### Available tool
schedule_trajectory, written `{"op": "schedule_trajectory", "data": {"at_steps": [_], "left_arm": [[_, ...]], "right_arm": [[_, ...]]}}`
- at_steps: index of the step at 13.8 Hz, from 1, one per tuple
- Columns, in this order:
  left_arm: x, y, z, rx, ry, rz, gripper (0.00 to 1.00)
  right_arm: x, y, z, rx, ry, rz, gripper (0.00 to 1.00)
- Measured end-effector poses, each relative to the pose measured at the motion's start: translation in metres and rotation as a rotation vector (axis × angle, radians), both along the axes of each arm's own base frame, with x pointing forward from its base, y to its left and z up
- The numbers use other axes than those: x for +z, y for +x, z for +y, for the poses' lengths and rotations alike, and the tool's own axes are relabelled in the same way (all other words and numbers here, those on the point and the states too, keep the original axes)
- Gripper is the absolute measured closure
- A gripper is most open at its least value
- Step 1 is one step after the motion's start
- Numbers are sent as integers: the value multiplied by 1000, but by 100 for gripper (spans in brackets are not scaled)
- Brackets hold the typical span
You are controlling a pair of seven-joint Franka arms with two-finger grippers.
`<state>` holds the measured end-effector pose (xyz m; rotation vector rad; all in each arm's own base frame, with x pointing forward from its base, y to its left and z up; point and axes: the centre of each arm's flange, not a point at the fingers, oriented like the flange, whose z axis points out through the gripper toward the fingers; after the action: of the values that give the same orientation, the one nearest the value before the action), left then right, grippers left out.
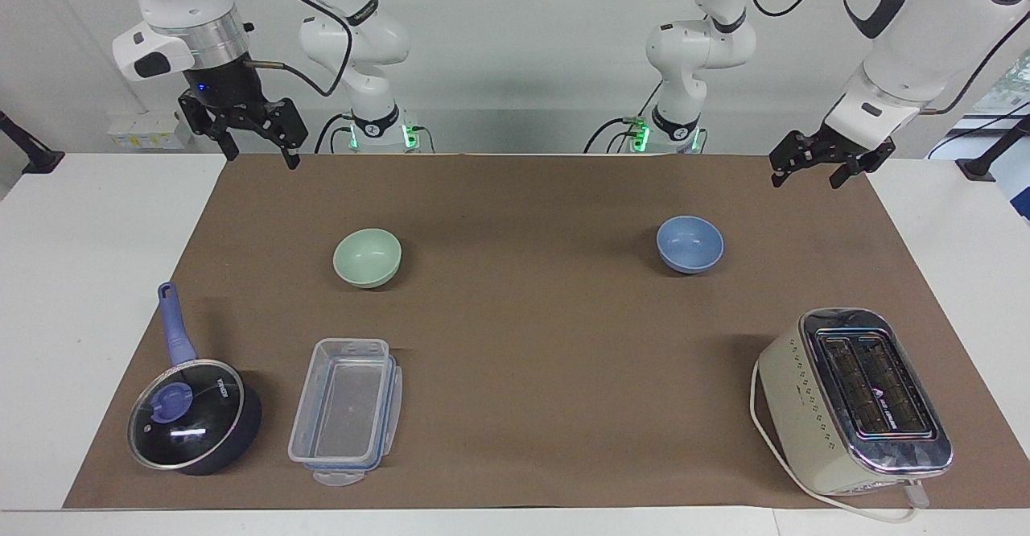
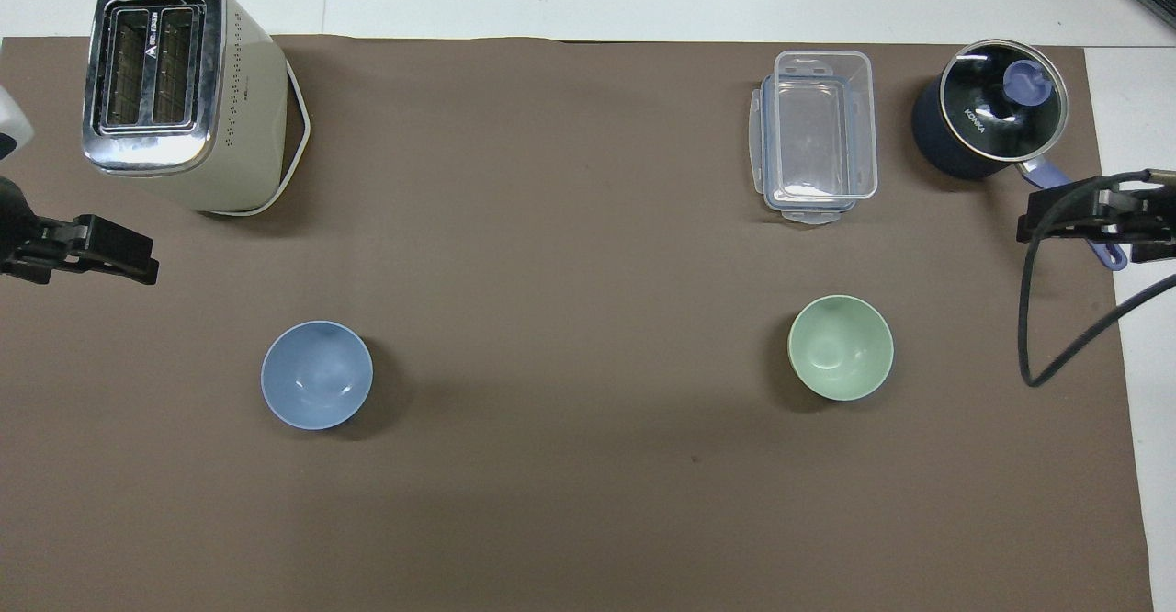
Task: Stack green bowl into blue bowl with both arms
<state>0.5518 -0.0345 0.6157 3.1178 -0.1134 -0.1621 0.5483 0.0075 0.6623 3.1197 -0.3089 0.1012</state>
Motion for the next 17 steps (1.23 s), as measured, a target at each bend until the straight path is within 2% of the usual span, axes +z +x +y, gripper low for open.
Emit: {"op": "schedule_trajectory", "data": {"at_steps": [6, 17], "left_arm": [[23, -12, 1, 7, 0, -40, 0], [8, -19, -1, 9, 3, -19, 0]], "right_arm": [[0, 0, 0, 0, 0, 0, 0], [0, 0, 0, 0, 0, 0, 0]]}}
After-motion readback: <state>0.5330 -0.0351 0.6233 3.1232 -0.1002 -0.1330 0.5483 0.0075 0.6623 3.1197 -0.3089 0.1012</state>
